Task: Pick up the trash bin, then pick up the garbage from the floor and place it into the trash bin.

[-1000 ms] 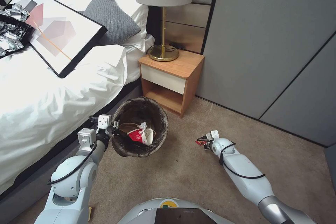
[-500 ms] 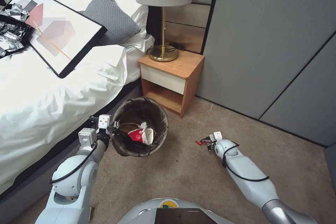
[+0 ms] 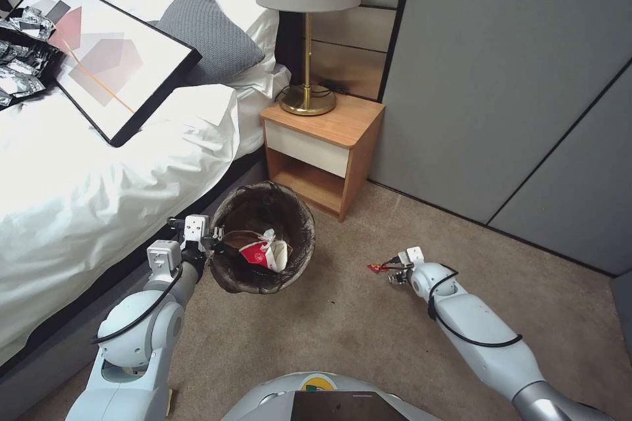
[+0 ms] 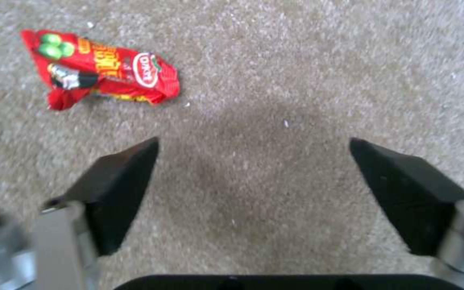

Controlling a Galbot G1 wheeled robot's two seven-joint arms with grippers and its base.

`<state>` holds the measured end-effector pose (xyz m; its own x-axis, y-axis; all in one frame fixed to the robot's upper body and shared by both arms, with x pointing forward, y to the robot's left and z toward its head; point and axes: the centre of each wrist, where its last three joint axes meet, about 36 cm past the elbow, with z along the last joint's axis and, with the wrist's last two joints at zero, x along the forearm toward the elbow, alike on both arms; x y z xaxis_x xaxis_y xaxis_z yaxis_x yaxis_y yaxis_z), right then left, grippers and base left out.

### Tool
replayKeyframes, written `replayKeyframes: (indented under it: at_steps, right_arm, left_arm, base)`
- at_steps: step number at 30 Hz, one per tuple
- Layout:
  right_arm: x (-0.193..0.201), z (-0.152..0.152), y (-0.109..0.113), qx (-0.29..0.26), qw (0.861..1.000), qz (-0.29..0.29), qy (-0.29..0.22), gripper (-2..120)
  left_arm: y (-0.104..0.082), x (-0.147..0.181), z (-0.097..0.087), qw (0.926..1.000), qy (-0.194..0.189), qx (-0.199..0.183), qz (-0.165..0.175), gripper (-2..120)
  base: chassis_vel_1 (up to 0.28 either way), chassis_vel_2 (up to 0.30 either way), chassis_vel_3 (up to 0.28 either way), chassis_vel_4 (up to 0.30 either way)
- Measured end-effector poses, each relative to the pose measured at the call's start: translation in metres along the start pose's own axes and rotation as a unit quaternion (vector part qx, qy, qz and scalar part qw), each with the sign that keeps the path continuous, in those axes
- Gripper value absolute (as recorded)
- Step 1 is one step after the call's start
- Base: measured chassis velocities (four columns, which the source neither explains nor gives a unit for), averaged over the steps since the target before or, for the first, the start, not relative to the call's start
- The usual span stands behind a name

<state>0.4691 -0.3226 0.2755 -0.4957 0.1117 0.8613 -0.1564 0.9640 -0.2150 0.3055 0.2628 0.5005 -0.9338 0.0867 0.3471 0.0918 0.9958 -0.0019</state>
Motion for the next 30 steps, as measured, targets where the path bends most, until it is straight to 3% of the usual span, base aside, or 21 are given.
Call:
replayKeyframes:
  at_steps: [2, 6, 20, 30]
  right_arm:
    - [0.007, -0.001, -0.004, 0.019, 1.0, -0.004, -0.008, 96]
    - [0.017, -0.008, -0.003, 0.051, 0.998, -0.013, -0.022, 100]
    - [0.022, -0.027, 0.024, 0.124, 0.991, -0.042, -0.036, 100]
    - [0.002, -0.018, 0.041, 0.131, 0.99, -0.05, -0.021, 100]
  left_arm:
    - [0.0, 0.0, 0.0, 1.0, -0.001, 0.0, 0.0, 0]
    - [0.0, -0.001, 0.0, 1.0, -0.001, 0.001, 0.001, 0]
    - [0.001, 0.001, 0.0, 1.0, -0.001, 0.0, -0.001, 0]
    - [0.002, 0.002, -0.002, 1.0, -0.003, -0.002, -0.002, 0]
  base:
    - [0.0, 0.0, 0.0, 0.0]
    - [0.0, 0.0, 0.0, 0.0]
    - [0.0, 0.0, 0.0, 0.0]
    - [0.0, 0.0, 0.0, 0.0]
